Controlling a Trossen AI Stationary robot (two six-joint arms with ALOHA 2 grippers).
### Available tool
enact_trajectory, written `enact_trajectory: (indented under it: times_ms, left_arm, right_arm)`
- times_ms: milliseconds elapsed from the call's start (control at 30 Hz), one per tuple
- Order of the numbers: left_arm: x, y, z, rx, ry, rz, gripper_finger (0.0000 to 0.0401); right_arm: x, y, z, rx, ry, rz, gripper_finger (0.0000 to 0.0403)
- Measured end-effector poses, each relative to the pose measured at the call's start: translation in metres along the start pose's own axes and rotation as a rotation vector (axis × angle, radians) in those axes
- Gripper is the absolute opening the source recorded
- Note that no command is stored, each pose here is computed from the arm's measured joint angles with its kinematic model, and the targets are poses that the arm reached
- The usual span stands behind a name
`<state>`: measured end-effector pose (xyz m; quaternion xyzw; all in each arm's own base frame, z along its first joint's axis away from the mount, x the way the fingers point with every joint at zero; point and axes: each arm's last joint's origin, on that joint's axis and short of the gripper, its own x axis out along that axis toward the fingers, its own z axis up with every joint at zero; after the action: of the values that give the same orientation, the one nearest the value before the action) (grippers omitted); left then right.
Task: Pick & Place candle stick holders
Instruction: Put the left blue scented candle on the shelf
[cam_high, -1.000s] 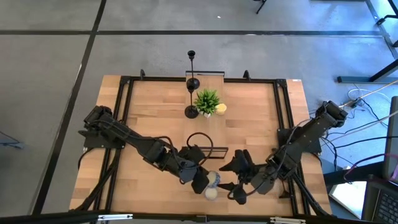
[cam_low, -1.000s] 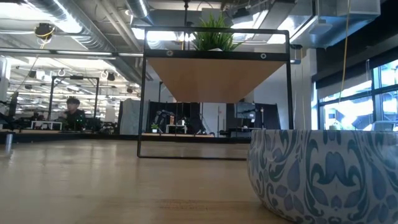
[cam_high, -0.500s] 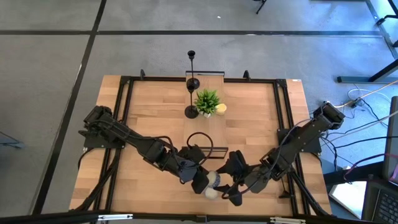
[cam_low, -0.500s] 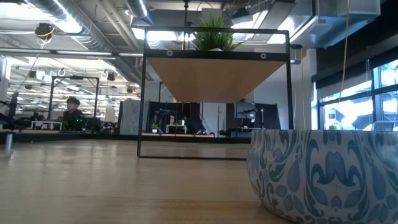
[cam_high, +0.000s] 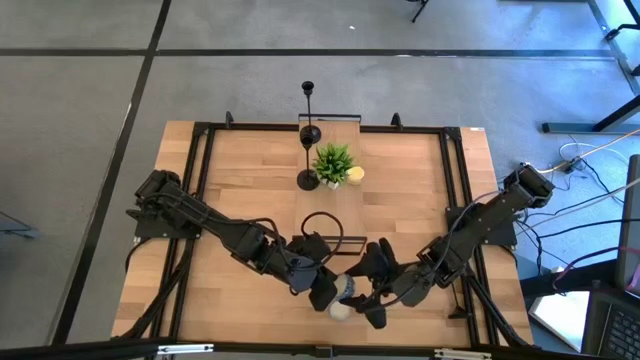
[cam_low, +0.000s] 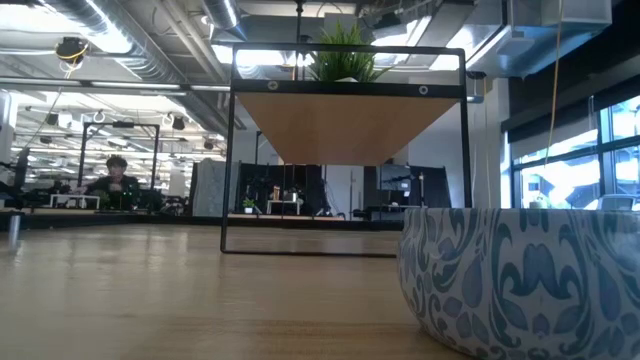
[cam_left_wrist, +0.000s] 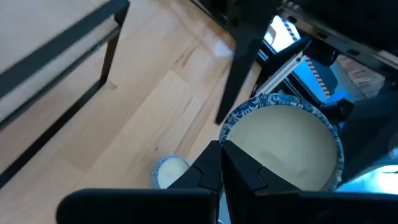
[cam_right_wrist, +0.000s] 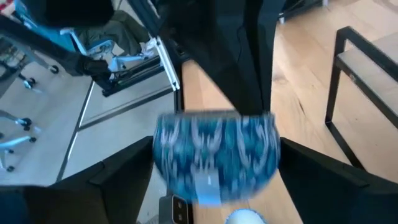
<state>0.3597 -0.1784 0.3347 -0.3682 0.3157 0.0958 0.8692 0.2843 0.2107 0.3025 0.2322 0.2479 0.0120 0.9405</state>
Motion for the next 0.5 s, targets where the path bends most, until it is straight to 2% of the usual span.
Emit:
enact_trajectory:
  times_ms: [167,500]
  left_arm:
    - [0.0003,-0.0009,0.0013,0.002,-0.013,-0.009,0.0002]
    - [0.0002,-0.0007,0.0006,0.004,-0.004,-0.008,0.0002]
  right_arm:
    - [0.0016,-0.0025,0.0019,0.031,0.008,-0.001,0.036]
    - [0.0009,-0.0018,0.0002,0.01,0.02,0.003,0.0363]
